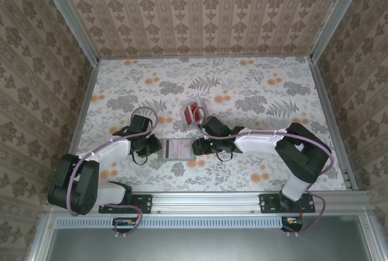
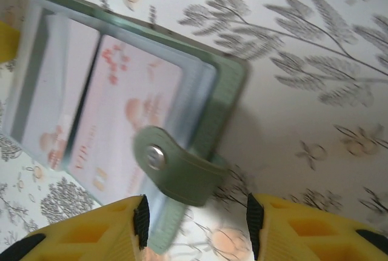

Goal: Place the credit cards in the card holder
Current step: Move the card holder to the center of the table, then flip over the card slot on the card holder.

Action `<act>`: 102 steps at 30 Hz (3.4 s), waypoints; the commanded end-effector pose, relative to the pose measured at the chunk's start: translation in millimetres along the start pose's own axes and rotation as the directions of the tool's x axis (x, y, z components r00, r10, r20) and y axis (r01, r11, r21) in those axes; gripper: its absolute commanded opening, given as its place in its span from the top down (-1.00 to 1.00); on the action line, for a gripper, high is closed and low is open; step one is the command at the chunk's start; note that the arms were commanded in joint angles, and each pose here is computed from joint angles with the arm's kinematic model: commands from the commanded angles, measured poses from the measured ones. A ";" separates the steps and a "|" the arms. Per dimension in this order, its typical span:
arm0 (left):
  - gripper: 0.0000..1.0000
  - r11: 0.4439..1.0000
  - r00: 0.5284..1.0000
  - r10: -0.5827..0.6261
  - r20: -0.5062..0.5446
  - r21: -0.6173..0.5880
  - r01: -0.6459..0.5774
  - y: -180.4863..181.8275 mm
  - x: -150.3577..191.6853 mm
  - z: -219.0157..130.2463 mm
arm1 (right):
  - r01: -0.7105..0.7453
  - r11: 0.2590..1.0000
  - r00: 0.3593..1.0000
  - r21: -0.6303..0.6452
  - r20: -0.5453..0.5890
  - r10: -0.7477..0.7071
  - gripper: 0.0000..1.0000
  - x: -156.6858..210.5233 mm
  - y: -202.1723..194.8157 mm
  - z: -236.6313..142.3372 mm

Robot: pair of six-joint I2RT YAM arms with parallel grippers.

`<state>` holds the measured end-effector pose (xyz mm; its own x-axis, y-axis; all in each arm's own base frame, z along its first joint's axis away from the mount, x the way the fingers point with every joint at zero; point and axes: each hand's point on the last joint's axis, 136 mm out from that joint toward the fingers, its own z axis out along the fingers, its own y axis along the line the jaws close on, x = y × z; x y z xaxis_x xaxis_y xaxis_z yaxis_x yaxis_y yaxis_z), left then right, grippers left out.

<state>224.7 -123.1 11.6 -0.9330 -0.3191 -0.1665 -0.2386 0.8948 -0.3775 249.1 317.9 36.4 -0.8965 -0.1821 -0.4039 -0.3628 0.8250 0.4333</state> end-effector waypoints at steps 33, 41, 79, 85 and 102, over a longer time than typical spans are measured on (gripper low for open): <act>0.63 0.996 0.988 0.087 -0.129 0.004 -0.088 -36.7 41.2 33.4 | -0.077 0.992 0.992 0.099 0.106 0.066 0.18 -36.7 -42.1 -59.0; 0.62 0.988 0.992 0.102 -0.073 0.121 -0.093 -65.9 38.5 25.9 | -0.051 0.999 0.998 0.007 -0.021 0.052 0.14 -6.9 -8.3 -35.5; 0.63 0.970 0.988 0.157 -0.004 0.189 -0.153 -105.6 32.0 -8.4 | -0.202 0.973 0.979 0.112 0.060 0.196 0.07 -15.7 -49.5 -22.2; 0.68 0.937 0.982 0.189 0.014 0.297 -0.184 -149.1 35.2 -12.7 | -0.247 0.968 0.969 0.048 0.039 0.245 0.07 -14.5 -50.5 -14.8; 0.86 0.959 0.978 0.197 -0.063 0.221 -0.179 -149.8 42.4 35.6 | -0.225 0.974 0.973 -0.025 0.047 0.226 0.07 -19.7 -38.0 -24.3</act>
<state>228.6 -282.6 32.2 -0.9771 -0.1124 -0.1809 0.0069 0.8323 -0.5543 274.9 274.3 35.7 -0.9478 0.0289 -0.3176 -0.1427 0.8522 0.5033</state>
